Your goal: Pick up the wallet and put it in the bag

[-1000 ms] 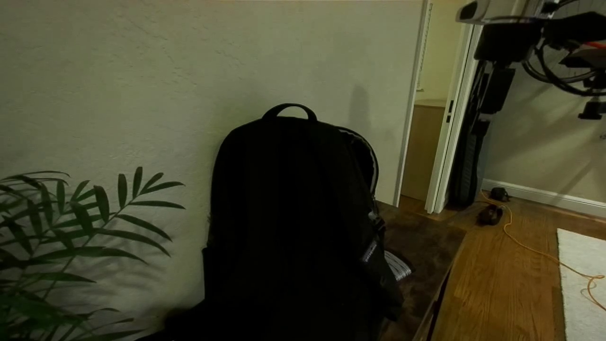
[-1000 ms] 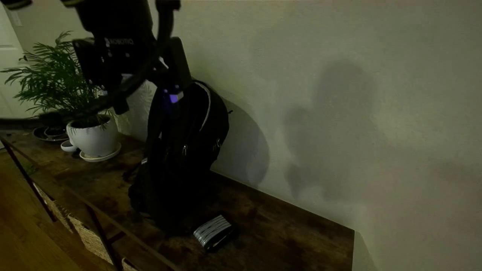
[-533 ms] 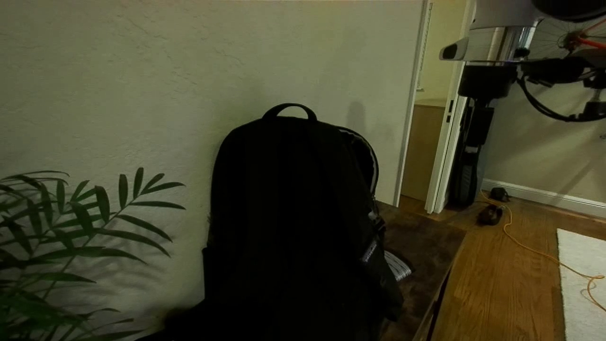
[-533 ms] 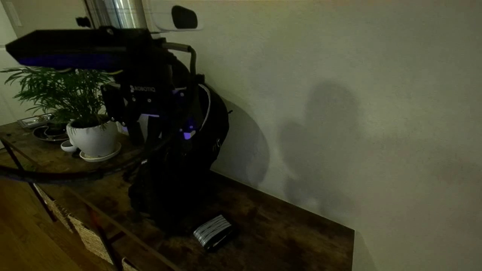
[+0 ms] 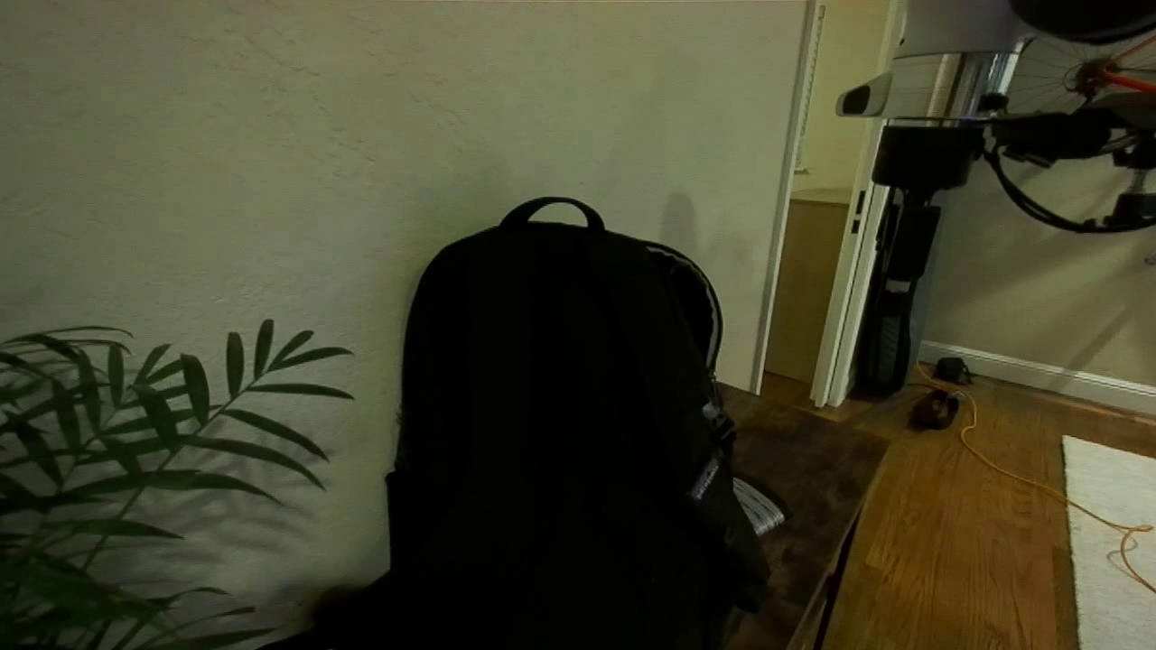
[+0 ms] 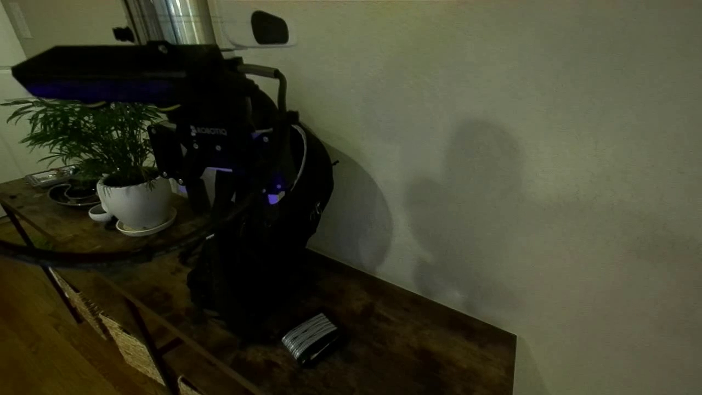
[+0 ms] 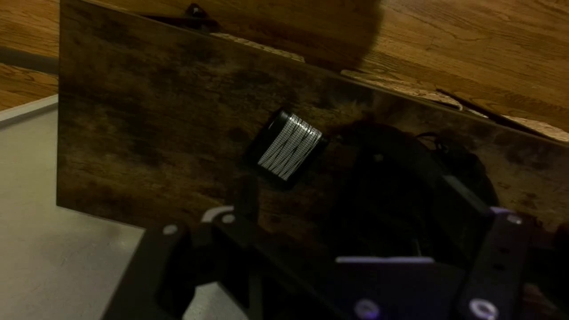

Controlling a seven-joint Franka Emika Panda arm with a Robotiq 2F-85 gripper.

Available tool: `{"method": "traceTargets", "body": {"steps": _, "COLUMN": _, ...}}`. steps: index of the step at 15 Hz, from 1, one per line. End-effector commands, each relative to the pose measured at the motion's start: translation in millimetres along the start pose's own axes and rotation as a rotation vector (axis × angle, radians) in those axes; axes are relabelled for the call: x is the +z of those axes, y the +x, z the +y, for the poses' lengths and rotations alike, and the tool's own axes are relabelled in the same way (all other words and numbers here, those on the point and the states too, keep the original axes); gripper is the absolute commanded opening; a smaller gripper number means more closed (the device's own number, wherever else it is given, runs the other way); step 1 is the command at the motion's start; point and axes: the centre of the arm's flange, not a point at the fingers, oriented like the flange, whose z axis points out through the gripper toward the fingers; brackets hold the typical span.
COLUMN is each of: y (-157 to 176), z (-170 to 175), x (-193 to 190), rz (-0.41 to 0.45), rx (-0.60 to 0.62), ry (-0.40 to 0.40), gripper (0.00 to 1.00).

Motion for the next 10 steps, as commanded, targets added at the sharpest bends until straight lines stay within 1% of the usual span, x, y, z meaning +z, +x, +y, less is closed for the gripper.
{"method": "traceTargets", "body": {"steps": 1, "y": 5, "z": 2, "x": 17, "rz": -0.009, "rx": 0.004, "ry": 0.043, "gripper": 1.0}}
{"method": "traceTargets", "body": {"steps": 6, "y": 16, "z": 7, "x": 67, "rz": -0.02, "rx": 0.063, "ry": 0.089, "gripper": 1.0}}
{"method": "traceTargets", "body": {"steps": 10, "y": 26, "z": 17, "x": 112, "rz": -0.01, "rx": 0.107, "ry": 0.072, "gripper": 1.0}}
